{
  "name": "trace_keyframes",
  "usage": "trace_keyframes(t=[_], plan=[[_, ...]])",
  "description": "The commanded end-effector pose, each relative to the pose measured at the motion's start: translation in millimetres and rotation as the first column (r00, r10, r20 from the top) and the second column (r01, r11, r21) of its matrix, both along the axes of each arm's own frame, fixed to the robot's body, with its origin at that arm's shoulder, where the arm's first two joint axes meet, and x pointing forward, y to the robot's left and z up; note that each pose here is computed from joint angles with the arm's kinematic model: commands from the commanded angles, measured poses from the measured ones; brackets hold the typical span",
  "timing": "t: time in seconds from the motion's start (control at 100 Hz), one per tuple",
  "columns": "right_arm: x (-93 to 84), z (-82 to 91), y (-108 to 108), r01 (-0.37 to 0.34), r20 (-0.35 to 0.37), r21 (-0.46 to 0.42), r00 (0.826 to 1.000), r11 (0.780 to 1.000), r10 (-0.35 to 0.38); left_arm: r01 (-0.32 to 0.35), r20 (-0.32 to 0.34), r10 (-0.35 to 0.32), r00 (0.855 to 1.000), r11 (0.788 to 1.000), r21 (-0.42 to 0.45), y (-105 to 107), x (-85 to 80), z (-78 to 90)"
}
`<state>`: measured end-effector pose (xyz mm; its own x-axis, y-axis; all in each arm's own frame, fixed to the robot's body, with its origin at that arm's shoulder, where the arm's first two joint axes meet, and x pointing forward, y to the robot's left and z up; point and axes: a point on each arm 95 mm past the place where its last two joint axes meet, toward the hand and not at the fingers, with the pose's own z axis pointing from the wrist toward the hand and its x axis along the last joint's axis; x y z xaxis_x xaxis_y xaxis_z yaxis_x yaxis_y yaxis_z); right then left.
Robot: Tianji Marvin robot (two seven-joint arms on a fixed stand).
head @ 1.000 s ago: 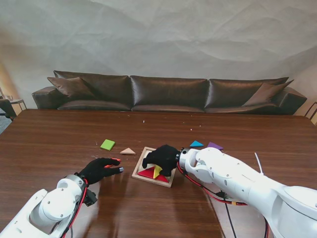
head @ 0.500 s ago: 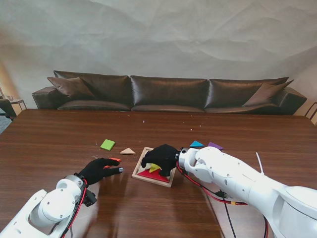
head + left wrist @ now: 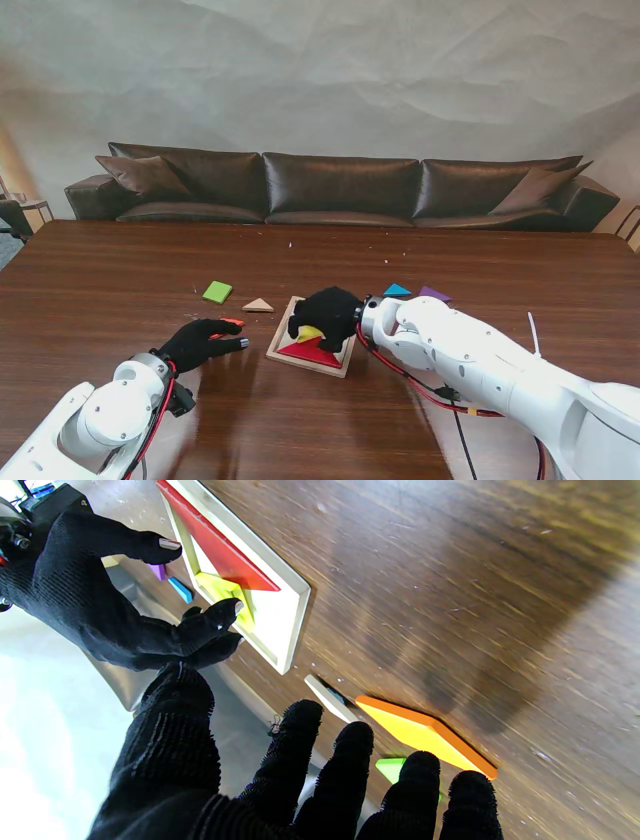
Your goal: Assemble the tangram pieces into a square
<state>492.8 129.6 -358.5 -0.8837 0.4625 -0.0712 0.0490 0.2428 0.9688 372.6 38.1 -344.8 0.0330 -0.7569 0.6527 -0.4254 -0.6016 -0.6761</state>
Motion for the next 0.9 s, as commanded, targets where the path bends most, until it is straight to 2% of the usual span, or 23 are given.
trace_keyframes(t=[0.0,0.45,0.89], plan=[[-2.1,-4.0,-0.9,0.000,-0.006,-0.027,1.000,1.000,0.000,0.013,-0.015,-0.013,1.000,1.000,-0.001,-1.4,-1.4,-1.5],[-4.4,-1.0,-2.9,0.006,0.028,-0.053,1.000,0.999,-0.005,0.009,-0.018,-0.009,1.000,1.000,0.000,-1.4,-3.5,-2.0],[-9.8,2.2,-9.2,0.009,0.028,-0.045,1.000,0.999,-0.008,0.012,-0.026,-0.012,1.000,1.000,-0.001,-1.2,-4.6,-2.3]])
